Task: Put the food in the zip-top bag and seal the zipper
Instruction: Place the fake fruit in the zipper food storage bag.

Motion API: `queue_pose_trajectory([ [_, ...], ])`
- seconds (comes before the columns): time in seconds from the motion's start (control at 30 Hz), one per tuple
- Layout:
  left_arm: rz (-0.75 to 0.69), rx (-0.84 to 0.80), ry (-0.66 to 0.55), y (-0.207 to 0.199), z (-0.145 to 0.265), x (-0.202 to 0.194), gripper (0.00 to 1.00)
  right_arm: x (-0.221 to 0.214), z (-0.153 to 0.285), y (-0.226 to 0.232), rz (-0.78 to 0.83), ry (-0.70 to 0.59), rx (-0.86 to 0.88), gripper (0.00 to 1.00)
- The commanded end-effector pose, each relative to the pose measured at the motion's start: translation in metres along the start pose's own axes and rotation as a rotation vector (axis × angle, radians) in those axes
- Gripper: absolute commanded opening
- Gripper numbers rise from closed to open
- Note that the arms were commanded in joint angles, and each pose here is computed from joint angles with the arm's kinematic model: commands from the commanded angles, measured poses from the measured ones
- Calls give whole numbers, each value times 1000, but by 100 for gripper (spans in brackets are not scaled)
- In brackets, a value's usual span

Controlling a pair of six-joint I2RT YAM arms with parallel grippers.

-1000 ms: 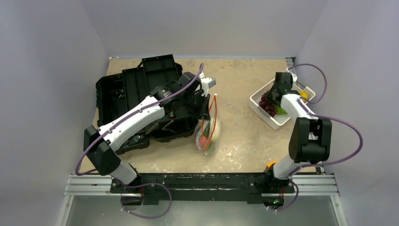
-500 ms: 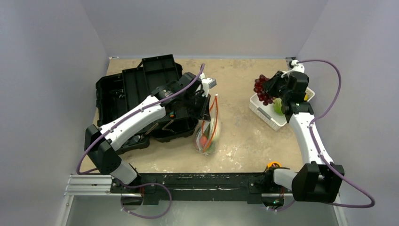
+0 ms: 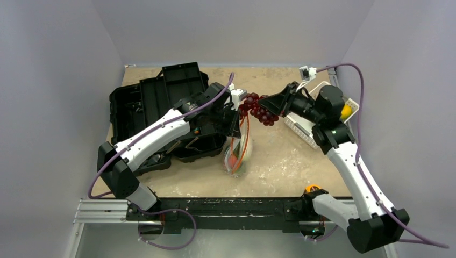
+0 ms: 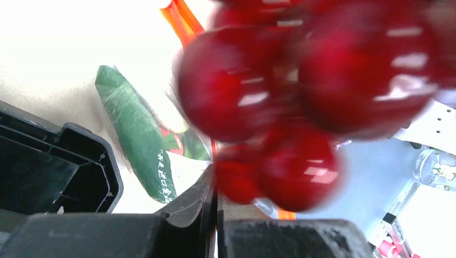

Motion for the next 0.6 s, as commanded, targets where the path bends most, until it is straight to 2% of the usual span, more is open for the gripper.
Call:
queue_pose_trajectory([
  [0.0,-14,-22,-67,-8,10,12,0,31,24,54,74,-80,165,0],
  [0.1,-16,-20,-71,-8,11,13,0,17,32,66,75,-44,284,0],
  [0.2,-16,-28,-75,-9,13,13,0,3,39,76,73,-79,408,0],
  [0.43,-20,-29,-84,-10,14,13,0,1,46,77,105,-77,358,0],
  [0.57,-23,-48,-90,-13,16,14,0,-10,62,96,50,-147,539,0],
])
Point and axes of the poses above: each gripper's point midway between its finger pads, its own z axis back along the fingers, its own y axis along the line the jaws close on, x = y × z, the point moved 6 cm from there along z, back along the fingers, and after that the axes turned 6 degrees about -z, right-handed, at the moved point
